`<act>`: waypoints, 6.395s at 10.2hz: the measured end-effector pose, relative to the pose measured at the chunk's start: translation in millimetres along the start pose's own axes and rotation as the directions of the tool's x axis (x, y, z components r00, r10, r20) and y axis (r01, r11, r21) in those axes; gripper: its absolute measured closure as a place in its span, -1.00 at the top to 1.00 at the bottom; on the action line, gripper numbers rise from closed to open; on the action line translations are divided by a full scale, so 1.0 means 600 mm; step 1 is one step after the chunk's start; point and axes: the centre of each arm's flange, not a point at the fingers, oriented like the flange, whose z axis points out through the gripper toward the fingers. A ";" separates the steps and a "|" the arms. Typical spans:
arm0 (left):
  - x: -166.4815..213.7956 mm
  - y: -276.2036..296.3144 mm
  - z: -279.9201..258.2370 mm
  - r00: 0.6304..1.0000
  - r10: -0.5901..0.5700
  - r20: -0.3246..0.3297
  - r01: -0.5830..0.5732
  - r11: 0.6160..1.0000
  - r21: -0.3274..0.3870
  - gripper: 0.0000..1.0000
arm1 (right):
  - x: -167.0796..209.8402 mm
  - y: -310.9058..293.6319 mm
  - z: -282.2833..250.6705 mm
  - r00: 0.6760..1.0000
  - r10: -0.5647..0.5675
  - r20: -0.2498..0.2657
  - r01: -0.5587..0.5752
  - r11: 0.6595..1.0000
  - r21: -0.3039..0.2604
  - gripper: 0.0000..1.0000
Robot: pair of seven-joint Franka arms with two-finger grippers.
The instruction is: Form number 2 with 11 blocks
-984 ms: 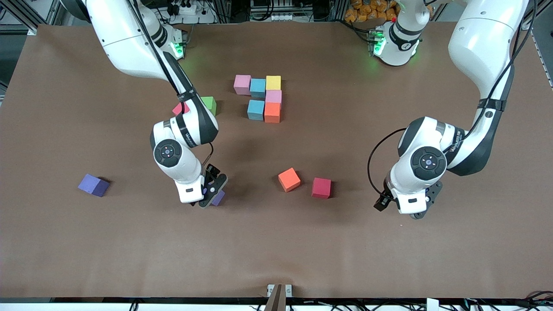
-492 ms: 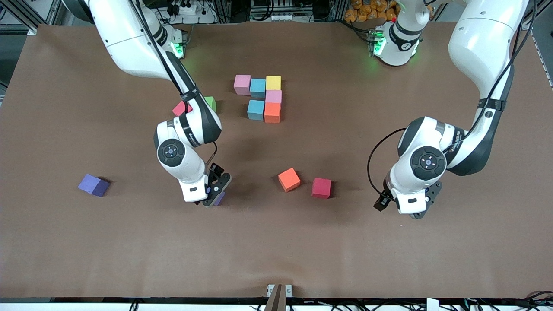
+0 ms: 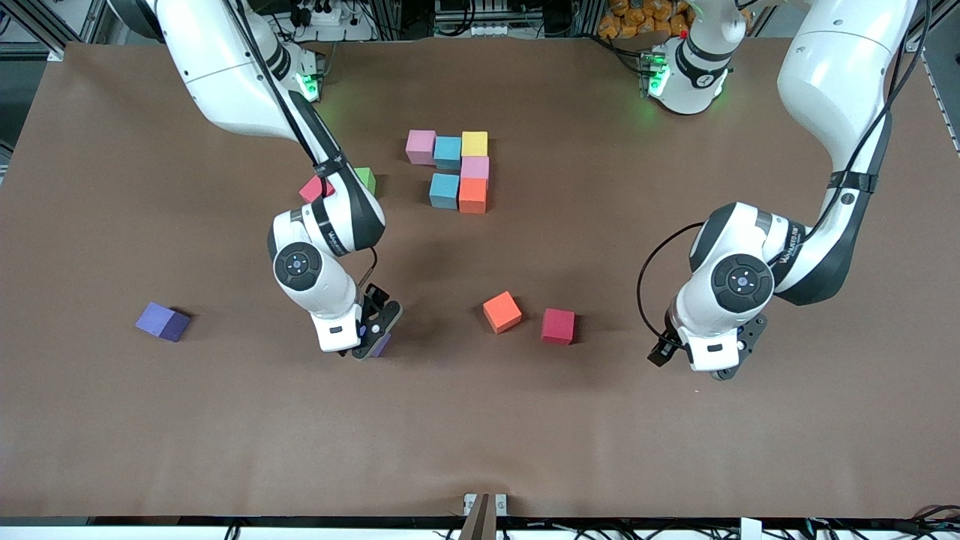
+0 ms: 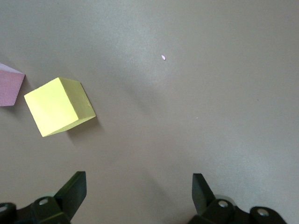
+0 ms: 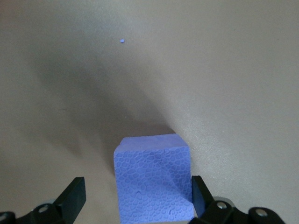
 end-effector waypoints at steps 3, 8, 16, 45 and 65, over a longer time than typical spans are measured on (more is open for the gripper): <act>0.000 0.000 0.002 1.000 0.000 0.001 0.000 1.000 0.001 1.00 | -0.003 -0.001 0.016 1.000 0.000 0.012 0.000 1.000 0.006 1.00; 0.000 0.000 0.003 1.000 0.000 0.002 0.000 1.000 0.002 1.00 | 0.003 -0.001 0.034 1.000 -0.006 0.015 0.006 1.000 0.005 0.75; 0.000 0.000 0.004 1.000 0.000 0.002 0.000 1.000 0.003 1.00 | -0.009 -0.007 -0.092 0.996 -0.086 -0.036 0.086 0.996 -0.019 0.12; 0.002 0.000 0.011 1.000 -0.001 0.006 0.001 1.000 0.007 1.00 | -0.159 -0.498 -0.017 0.823 -0.555 0.123 0.535 0.829 0.163 0.12; 0.001 0.000 0.013 1.000 -0.001 0.007 0.001 1.000 0.008 1.00 | -0.154 -0.528 0.017 0.842 -0.525 0.122 0.511 0.849 0.134 0.10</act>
